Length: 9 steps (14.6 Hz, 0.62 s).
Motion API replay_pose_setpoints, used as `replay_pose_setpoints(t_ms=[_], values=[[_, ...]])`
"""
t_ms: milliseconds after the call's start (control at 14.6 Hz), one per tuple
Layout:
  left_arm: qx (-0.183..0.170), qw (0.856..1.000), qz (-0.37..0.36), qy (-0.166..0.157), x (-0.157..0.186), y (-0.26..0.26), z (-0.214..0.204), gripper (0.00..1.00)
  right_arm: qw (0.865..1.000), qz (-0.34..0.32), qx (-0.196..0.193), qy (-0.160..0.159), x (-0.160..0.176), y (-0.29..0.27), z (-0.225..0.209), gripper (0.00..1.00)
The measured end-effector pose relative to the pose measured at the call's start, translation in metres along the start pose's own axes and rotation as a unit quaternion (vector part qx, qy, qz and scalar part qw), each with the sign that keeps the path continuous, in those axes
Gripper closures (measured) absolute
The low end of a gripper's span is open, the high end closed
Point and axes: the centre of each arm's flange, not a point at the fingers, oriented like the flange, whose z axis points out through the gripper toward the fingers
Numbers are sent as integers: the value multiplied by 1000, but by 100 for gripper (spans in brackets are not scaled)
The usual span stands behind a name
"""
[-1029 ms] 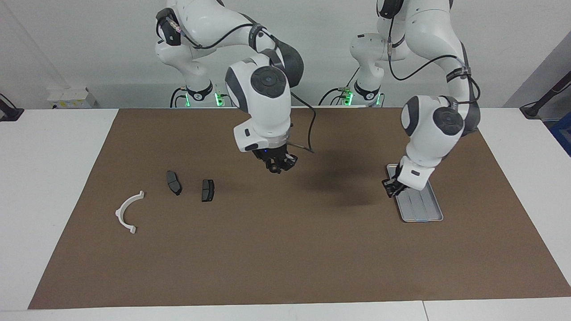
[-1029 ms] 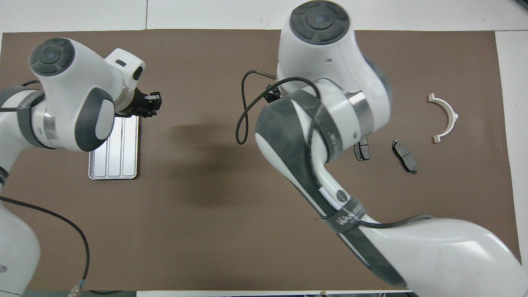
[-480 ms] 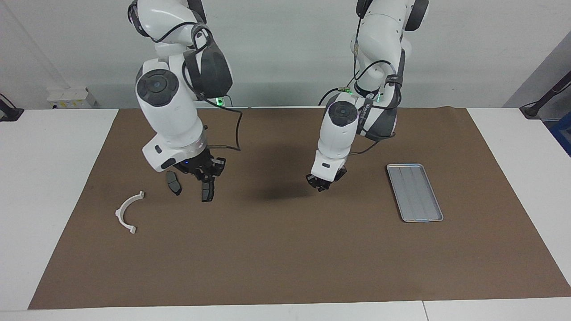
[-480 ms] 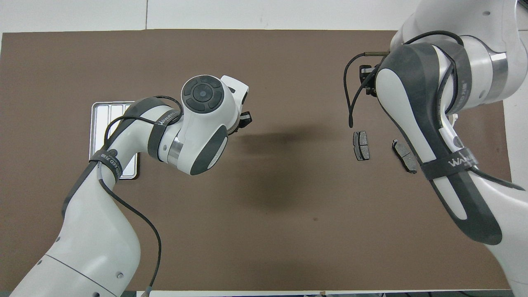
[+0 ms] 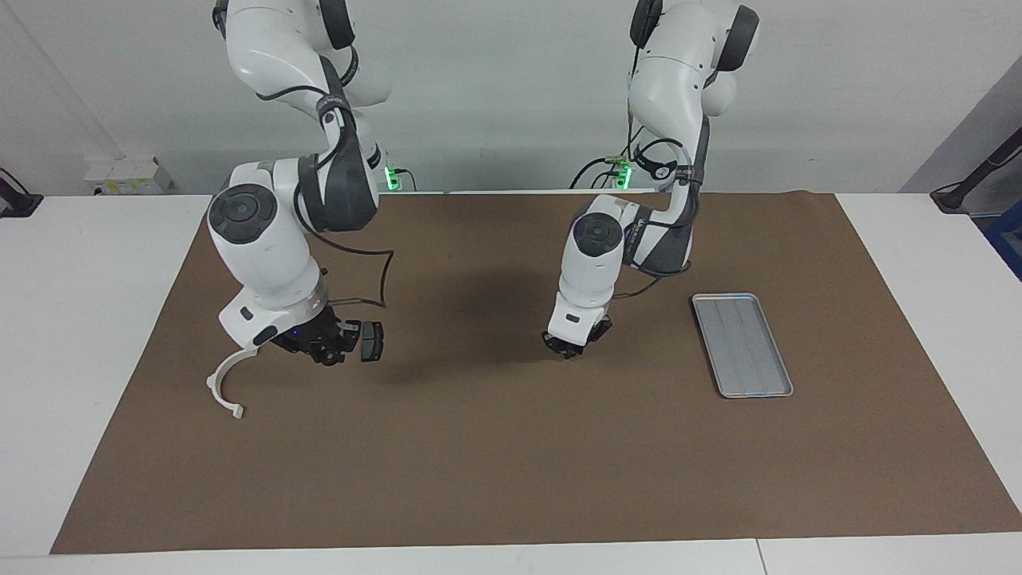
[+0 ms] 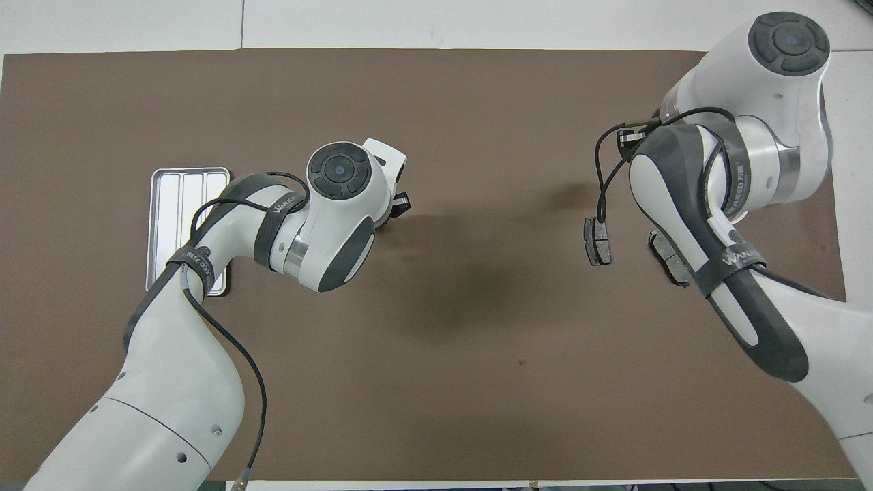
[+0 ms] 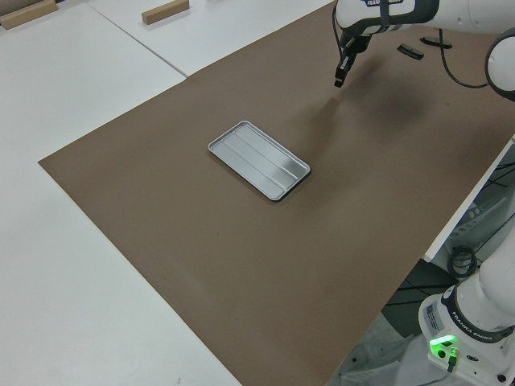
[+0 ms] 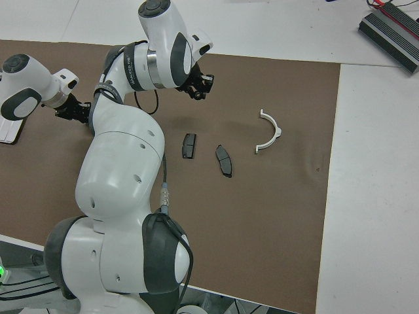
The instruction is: Place bearing gear from tray to pile
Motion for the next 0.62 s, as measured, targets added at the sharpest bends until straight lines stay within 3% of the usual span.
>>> replay_pose_setpoints(t_ms=[412,617], values=[[2,1000,2,3,-3,-4,8,76,1000,-6,1,26,4,29,65,65],[6,1000,-6,6,7,-11,3,48,1000,-6,4,29,8,30,95,65]])
